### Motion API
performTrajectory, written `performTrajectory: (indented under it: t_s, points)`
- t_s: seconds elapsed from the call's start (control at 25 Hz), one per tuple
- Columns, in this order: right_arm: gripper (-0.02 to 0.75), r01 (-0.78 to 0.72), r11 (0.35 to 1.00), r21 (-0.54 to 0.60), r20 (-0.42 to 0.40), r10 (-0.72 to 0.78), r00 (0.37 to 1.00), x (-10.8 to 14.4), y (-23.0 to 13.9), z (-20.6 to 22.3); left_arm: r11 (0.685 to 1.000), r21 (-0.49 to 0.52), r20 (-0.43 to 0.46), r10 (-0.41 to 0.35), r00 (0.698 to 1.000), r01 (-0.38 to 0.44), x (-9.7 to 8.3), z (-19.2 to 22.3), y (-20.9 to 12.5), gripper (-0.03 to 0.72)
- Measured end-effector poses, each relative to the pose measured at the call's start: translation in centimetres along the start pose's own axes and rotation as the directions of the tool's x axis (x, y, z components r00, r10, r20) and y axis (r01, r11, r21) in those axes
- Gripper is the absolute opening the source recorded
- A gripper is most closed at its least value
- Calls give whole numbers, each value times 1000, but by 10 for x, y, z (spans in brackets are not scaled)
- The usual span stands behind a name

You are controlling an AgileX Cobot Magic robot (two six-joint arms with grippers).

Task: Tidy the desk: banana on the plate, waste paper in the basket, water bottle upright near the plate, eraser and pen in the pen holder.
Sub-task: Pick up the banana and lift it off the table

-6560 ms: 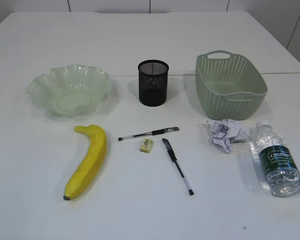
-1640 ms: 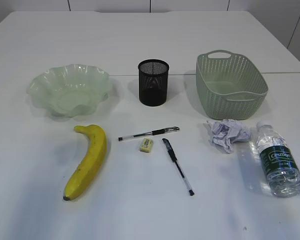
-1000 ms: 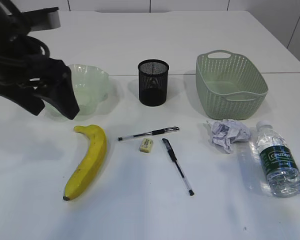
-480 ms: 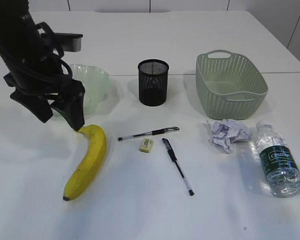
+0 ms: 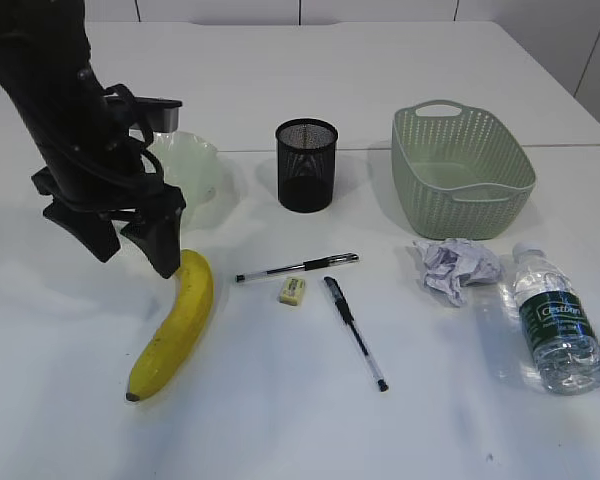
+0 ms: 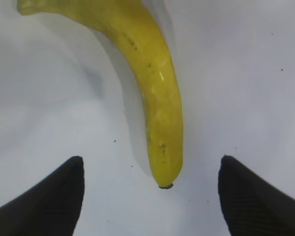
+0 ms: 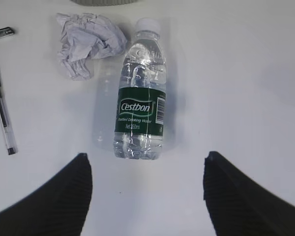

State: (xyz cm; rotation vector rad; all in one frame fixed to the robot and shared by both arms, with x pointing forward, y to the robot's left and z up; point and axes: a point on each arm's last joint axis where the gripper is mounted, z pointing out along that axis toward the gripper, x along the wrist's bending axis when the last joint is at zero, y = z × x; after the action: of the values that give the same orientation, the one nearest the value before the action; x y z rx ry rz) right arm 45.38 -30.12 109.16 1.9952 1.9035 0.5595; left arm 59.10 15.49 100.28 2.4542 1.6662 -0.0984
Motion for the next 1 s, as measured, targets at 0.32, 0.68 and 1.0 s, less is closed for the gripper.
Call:
performTrajectory:
  t_s: [0.32, 0.68, 1.0]
  points:
    - [530, 0, 1000, -10, 0, 0, 1000, 0, 1, 0, 1000, 8, -1, -3, 1000, 3, 1, 8, 3, 596]
    - [530, 2, 1000, -12, 3, -2, 1000, 0, 1, 0, 999, 42, 2, -11, 1000, 11, 4, 24, 5, 594]
    - [530, 2, 1000, -26, 3, -2, 1000, 0, 2, 0, 998, 57, 21, -27, 999, 26, 3, 38, 8, 594]
